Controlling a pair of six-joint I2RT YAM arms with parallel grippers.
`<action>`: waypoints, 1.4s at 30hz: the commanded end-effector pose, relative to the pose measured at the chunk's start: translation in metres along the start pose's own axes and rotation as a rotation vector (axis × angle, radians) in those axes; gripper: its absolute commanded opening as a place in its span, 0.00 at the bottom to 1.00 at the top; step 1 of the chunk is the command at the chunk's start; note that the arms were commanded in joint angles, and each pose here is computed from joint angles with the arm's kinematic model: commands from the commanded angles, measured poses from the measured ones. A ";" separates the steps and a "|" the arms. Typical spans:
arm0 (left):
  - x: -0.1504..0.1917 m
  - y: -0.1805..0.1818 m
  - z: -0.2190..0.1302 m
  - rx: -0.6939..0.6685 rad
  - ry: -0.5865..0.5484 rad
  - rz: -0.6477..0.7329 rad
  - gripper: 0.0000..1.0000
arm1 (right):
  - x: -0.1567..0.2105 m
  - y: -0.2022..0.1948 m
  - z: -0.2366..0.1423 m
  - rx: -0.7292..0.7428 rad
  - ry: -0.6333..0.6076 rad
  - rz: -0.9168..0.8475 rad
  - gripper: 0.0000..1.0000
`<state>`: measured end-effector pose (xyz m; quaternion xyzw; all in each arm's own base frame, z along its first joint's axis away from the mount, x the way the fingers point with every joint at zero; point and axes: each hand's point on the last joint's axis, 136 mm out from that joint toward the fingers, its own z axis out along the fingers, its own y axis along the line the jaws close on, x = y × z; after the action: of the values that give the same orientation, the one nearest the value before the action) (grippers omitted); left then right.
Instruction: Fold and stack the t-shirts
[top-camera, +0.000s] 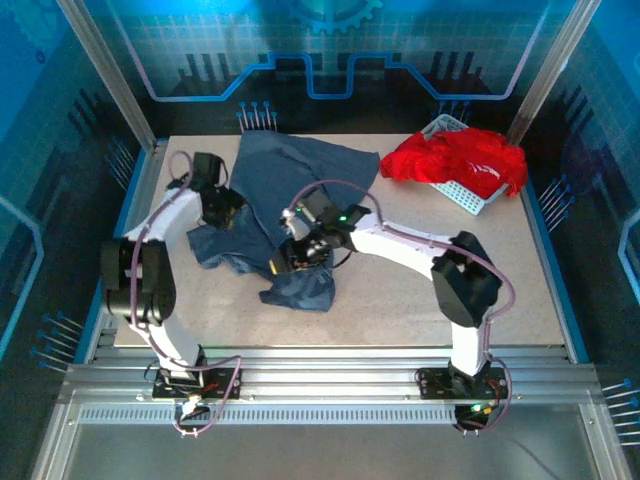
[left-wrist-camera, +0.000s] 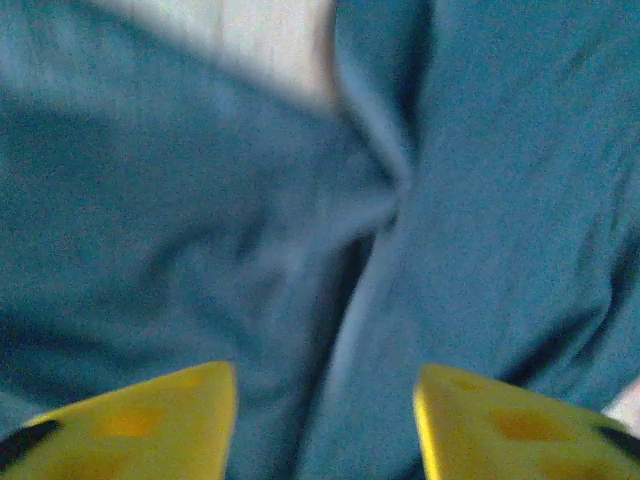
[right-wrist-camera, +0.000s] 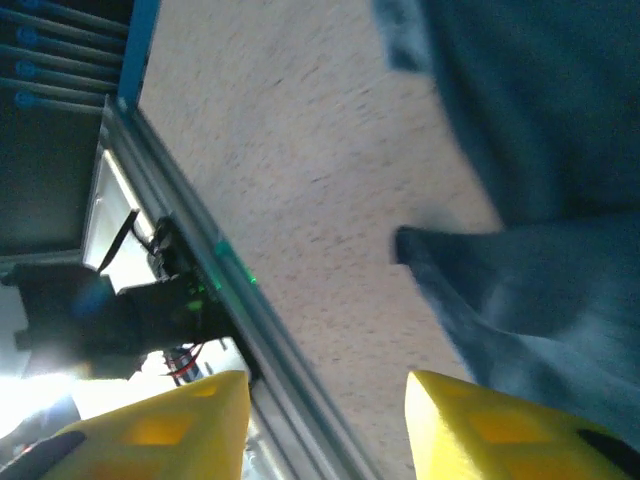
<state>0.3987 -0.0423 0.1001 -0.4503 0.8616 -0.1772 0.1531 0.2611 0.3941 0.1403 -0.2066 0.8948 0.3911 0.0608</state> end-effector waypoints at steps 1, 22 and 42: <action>0.080 0.042 0.004 -0.089 0.188 -0.084 0.64 | -0.037 -0.037 -0.078 0.074 -0.250 0.086 0.59; 0.033 0.076 0.069 -0.326 0.100 -0.114 0.06 | -0.112 -0.312 -0.067 0.709 -0.098 0.637 0.37; -0.078 0.058 -0.021 -0.237 -0.069 -0.059 0.62 | -0.022 -0.212 -0.082 0.635 -0.093 0.677 0.18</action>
<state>0.4363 0.0327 0.0942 -0.4452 0.8809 -0.0746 0.1424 0.3518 0.2319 0.0380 0.1430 0.9847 0.0993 -0.0109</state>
